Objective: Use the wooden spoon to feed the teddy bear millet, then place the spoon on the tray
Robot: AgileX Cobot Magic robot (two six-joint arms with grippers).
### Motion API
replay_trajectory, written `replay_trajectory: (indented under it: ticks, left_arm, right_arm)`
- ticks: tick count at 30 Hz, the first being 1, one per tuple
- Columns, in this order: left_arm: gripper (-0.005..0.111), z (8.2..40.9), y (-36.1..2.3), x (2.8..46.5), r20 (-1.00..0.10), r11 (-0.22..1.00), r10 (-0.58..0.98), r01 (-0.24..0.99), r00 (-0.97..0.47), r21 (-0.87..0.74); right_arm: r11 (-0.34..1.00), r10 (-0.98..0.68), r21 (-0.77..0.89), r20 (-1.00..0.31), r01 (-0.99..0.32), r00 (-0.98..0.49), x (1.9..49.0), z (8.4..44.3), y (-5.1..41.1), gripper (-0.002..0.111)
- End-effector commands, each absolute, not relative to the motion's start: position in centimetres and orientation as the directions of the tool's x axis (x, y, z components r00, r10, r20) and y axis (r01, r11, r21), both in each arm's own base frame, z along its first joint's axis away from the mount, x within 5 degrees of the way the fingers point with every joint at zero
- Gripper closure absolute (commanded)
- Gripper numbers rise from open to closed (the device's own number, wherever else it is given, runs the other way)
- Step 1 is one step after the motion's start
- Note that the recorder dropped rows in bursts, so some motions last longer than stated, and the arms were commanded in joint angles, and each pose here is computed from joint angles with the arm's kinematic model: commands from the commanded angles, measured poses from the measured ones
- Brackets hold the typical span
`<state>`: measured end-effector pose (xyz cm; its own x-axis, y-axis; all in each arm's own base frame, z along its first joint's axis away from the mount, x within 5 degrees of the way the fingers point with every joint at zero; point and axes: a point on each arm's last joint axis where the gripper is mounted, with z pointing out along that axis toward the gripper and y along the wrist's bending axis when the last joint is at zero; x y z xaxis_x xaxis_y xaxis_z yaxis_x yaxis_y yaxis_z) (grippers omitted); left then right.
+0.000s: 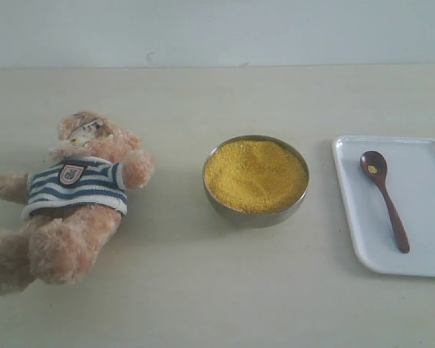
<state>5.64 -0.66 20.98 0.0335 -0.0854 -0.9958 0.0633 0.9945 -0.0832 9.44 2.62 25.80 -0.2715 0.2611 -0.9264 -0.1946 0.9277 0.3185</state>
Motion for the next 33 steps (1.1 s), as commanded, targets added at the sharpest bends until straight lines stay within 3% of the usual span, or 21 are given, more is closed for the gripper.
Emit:
replay_trajectory:
  ticks: [1,26,33]
  left_arm:
    - [0.103,20.82,-0.73,5.62,-0.999,0.997,-0.046,0.070,0.028,-0.044]
    - [0.103,20.79,-0.65,5.63,-1.000,0.998,0.006,0.059,0.029,0.008]
    - [0.103,20.56,-0.29,5.65,-0.993,0.993,-0.116,0.020,0.002,-0.116]
  right_arm:
    - [0.928,0.257,0.315,-0.928,-0.198,-0.270,9.38,25.74,2.63,0.099]
    - [0.928,0.257,0.315,-0.928,-0.198,-0.270,9.38,25.74,2.63,0.099]
    - [0.928,0.257,0.315,-0.928,-0.198,-0.270,9.38,25.74,2.63,0.099]
